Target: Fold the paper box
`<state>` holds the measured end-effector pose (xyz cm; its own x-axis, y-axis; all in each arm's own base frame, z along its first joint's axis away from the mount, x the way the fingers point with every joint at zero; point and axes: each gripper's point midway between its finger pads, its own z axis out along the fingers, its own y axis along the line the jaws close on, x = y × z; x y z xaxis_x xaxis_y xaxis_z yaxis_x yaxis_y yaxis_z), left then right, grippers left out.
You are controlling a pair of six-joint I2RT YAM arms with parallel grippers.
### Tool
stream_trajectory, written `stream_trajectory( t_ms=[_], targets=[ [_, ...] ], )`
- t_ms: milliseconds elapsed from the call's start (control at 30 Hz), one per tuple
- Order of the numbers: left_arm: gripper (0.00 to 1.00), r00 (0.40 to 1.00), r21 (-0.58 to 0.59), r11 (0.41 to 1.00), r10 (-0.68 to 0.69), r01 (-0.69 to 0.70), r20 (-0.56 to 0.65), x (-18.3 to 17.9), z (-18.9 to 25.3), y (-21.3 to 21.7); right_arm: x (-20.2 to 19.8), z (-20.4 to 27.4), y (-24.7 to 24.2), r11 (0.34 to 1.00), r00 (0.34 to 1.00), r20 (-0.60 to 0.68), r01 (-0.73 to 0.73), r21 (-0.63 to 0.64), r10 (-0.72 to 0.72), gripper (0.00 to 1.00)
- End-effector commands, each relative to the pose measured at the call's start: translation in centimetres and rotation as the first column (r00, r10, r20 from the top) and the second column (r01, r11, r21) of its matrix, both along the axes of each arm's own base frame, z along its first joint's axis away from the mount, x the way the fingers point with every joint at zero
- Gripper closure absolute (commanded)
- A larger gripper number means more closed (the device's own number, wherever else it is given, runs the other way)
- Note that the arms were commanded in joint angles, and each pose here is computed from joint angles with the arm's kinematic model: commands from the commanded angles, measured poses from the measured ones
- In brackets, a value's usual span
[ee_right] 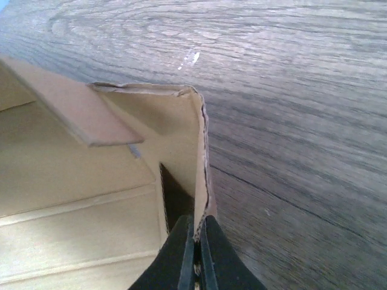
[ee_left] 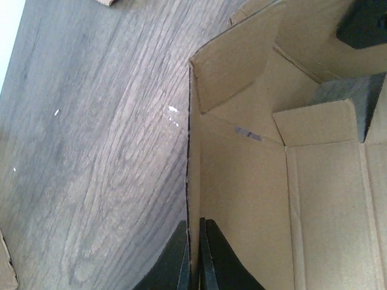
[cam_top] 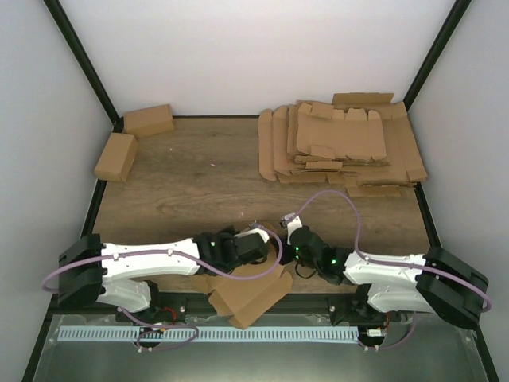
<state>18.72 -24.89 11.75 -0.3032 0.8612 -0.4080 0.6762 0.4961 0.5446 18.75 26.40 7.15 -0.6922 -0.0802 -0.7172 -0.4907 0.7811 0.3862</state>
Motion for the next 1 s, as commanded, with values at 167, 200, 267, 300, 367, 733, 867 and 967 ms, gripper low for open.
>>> stream_trajectory(
  t_ms=[167, 200, 267, 300, 367, 733, 867, 967],
  targets=[
    [0.96, 0.996, -0.072, 0.997, -0.035, 0.041, 0.086, -1.1, 0.2, -4.1, -1.2, 1.4, -1.0, 0.990, 0.997, 0.071, -0.007, 0.142, -0.003, 0.99],
    [0.96, 0.996, -0.070, 0.997, -0.029, 0.035, 0.089, -1.1, 0.1, -4.2, -1.1, 1.6, -1.0, 0.990, 0.997, 0.077, -0.006, 0.141, -0.005, 0.99],
    [0.96, 0.994, -0.064, 0.998, -0.015, 0.022, 0.106, -0.7, 0.2, -4.3, -0.8, 2.2, -1.2, 0.992, 0.995, 0.097, 0.005, 0.129, -0.018, 0.99],
    [0.96, 0.993, -0.060, 0.998, -0.008, 0.015, 0.120, -0.5, 0.3, -4.3, -0.6, 2.6, -1.3, 0.992, 0.993, 0.112, 0.011, 0.123, -0.025, 0.99],
    [0.96, 0.988, -0.059, 0.998, 0.013, -0.004, 0.154, 0.0, 0.8, -4.4, -0.2, 3.6, -1.4, 0.993, 0.989, 0.144, 0.018, 0.115, -0.035, 0.99],
    [0.96, 0.930, -0.170, 0.967, 0.233, -0.190, 0.284, 3.2, 3.7, -3.5, -0.3, 6.6, -0.4, 0.986, 0.987, 0.163, -0.017, 0.169, -0.010, 0.99],
    [0.95, 0.899, -0.215, 0.949, 0.294, -0.232, 0.324, 4.3, 4.8, -4.3, 0.9, 6.6, -0.7, 0.989, 0.969, 0.244, 0.009, 0.149, -0.046, 0.99],
    [0.95, 0.882, -0.206, 0.946, 0.311, -0.250, 0.354, 4.9, 4.9, -5.0, 1.2, 6.0, -0.9, 0.987, 0.950, 0.309, 0.004, 0.159, -0.054, 0.99]
  ],
)
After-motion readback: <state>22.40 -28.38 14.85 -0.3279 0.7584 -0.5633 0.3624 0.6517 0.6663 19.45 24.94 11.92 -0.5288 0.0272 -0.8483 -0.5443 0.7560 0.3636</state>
